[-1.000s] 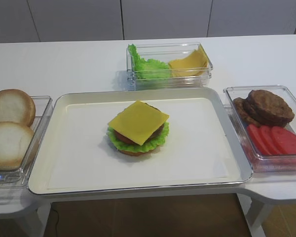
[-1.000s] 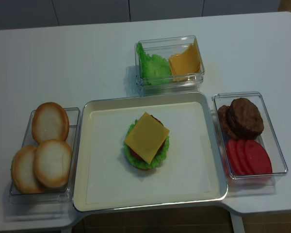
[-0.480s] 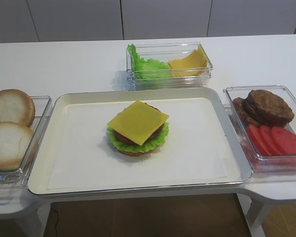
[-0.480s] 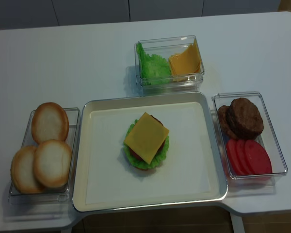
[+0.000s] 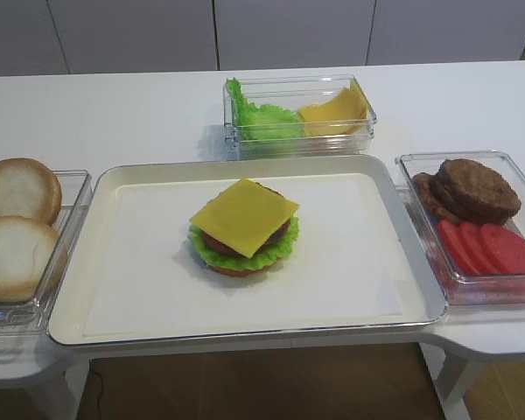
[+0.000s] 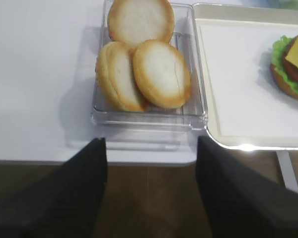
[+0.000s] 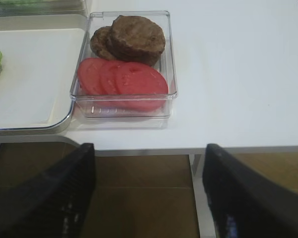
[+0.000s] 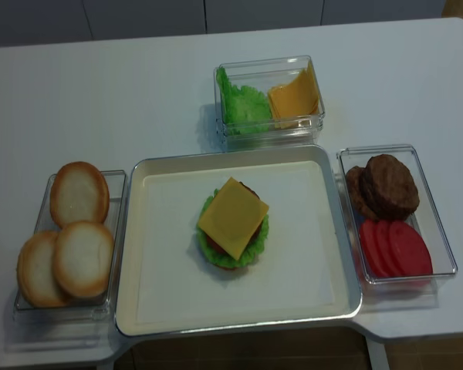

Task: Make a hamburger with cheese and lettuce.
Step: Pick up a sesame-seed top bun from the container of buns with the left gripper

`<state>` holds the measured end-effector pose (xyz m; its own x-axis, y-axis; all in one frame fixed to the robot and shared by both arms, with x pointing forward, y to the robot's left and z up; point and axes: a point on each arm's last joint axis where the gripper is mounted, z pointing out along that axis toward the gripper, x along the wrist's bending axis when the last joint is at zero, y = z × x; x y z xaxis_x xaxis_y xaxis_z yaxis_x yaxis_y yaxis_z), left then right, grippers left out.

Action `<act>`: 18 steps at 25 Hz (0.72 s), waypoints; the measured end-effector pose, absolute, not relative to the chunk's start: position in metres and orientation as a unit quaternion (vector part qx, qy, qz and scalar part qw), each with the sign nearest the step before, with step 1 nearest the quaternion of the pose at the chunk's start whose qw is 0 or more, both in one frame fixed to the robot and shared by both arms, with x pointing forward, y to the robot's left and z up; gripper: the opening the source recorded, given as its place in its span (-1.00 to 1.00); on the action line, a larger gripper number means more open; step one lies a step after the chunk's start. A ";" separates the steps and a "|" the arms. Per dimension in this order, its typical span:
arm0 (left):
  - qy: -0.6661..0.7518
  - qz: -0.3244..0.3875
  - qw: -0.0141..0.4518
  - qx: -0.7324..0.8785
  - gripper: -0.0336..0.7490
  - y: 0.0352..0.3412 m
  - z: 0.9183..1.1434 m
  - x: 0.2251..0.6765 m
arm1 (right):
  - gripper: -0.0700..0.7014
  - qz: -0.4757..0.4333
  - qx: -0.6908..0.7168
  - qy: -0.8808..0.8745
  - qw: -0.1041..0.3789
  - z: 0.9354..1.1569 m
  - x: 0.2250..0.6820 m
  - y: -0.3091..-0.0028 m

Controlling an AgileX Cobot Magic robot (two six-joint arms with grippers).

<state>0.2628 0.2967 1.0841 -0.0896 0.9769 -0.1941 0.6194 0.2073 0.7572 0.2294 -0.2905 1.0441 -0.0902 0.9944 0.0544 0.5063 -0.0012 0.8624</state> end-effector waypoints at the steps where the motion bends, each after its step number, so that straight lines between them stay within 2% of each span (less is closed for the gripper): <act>1: 0.701 0.251 0.353 0.567 0.17 0.297 1.090 0.272 | 0.50 0.383 0.595 0.631 0.318 1.044 0.229 -0.290; 4: 0.729 0.228 0.346 0.545 0.17 0.297 1.097 0.304 | 0.50 0.383 0.595 0.631 0.318 1.044 0.229 -0.290; 7: 0.753 0.204 0.328 0.533 0.17 0.297 1.094 0.334 | 0.50 0.383 0.595 0.630 0.319 1.044 0.229 -0.290; 14: 0.816 0.143 0.260 0.497 0.17 0.300 1.067 0.384 | 0.50 0.383 0.595 0.630 0.319 1.044 0.229 -0.290; 18: 0.847 0.109 0.247 0.458 0.17 0.306 1.053 0.405 | 0.50 0.383 0.595 0.630 0.319 1.044 0.229 -0.290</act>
<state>0.4052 0.3063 1.0526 -0.4580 0.8301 -0.3181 0.7229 0.5560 0.4102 0.2294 -0.2904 1.0441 -0.0885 0.9946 0.0544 0.5063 -0.0021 0.8624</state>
